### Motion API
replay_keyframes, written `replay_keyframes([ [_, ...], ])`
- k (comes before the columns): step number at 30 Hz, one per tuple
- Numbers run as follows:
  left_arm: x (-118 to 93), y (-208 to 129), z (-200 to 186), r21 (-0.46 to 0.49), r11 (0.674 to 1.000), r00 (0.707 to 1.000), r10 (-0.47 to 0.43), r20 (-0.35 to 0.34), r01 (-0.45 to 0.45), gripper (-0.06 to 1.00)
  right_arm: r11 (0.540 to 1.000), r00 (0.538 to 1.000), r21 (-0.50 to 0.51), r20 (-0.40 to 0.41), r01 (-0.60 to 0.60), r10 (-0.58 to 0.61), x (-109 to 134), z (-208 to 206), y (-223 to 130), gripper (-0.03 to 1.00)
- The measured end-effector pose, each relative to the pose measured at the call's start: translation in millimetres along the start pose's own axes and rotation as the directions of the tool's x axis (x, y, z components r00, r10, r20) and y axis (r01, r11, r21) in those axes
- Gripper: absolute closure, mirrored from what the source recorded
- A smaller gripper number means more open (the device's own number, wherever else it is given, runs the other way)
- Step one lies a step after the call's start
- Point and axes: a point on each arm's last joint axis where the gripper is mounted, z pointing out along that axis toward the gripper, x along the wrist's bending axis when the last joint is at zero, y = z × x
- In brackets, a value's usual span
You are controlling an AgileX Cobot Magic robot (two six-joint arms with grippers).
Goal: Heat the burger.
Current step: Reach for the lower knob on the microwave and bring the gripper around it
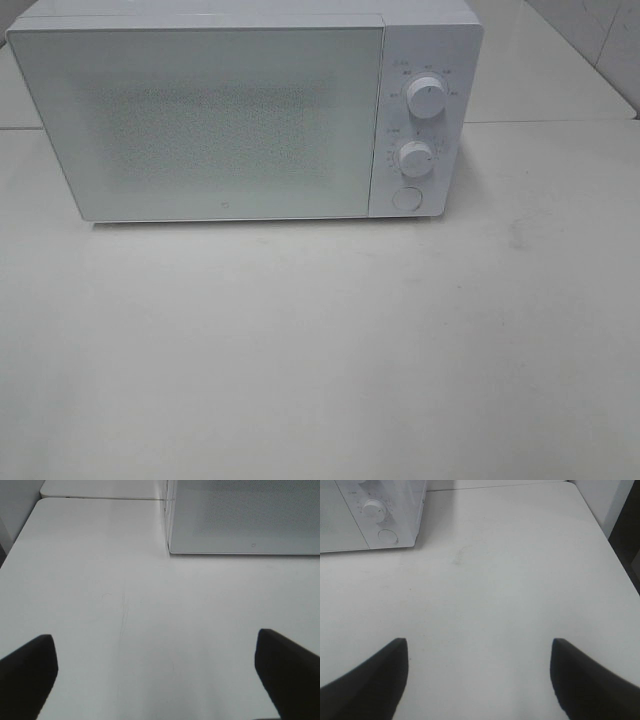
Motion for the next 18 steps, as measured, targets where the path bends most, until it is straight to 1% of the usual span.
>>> replay_keyframes([
  [18,0.0,0.0,0.0,0.000,1.000,1.000,0.000,0.000,0.000,-0.05,1.000,1.000,0.000,-0.001,0.000,0.000,0.1,0.0,0.0,0.21],
])
